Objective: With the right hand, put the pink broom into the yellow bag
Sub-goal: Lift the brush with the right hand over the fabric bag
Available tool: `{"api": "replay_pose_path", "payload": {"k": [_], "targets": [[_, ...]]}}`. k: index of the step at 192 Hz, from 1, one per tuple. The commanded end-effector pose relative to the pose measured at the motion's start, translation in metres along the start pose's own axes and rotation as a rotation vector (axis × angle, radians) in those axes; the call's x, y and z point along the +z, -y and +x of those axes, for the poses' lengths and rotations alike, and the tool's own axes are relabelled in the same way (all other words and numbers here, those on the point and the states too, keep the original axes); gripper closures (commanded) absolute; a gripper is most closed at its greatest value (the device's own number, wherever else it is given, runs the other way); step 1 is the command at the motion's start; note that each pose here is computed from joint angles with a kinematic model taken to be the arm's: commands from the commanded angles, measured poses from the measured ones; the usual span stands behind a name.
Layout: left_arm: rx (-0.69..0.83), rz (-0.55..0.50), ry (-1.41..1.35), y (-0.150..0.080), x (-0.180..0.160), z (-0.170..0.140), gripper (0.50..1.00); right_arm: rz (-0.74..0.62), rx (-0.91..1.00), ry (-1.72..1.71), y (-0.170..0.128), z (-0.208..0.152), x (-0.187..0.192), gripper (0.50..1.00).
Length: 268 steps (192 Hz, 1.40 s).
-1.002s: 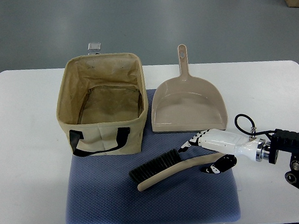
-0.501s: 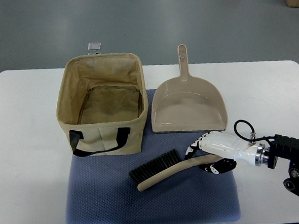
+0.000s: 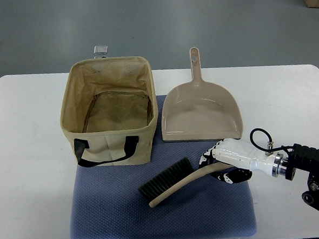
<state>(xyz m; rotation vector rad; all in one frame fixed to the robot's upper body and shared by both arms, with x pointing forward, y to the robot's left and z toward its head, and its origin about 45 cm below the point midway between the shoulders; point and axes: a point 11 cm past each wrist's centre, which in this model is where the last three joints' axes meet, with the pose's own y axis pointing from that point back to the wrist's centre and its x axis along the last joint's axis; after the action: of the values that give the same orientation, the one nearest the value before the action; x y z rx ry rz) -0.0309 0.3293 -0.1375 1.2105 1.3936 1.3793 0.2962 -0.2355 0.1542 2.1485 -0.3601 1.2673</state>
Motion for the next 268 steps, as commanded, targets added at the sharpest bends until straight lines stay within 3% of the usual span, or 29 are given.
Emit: {"api": "replay_pose_path", "payload": {"k": [1, 94, 201, 226, 268], "targets": [[0.000, 0.000, 0.000, 0.000, 0.000, 0.000, 0.500, -0.008, 0.032, -0.012, -0.001, 0.003, 0.003, 1.000], [0.000, 0.000, 0.000, 0.000, 0.000, 0.000, 0.500, -0.016, 0.221, -0.071, -0.015, 0.043, 0.014, 1.000], [0.000, 0.000, 0.000, 0.000, 0.000, 0.000, 0.500, -0.147, 0.456, -0.202, -0.045, 0.198, 0.058, 1.000], [0.000, 0.000, 0.000, 0.000, 0.000, 0.000, 0.500, -0.135, 0.482, -0.223, -0.039, 0.215, 0.053, 1.000], [0.000, 0.000, 0.000, 0.000, 0.000, 0.000, 0.500, -0.050, 0.529, -0.241, -0.005, 0.239, 0.023, 1.000]]}}
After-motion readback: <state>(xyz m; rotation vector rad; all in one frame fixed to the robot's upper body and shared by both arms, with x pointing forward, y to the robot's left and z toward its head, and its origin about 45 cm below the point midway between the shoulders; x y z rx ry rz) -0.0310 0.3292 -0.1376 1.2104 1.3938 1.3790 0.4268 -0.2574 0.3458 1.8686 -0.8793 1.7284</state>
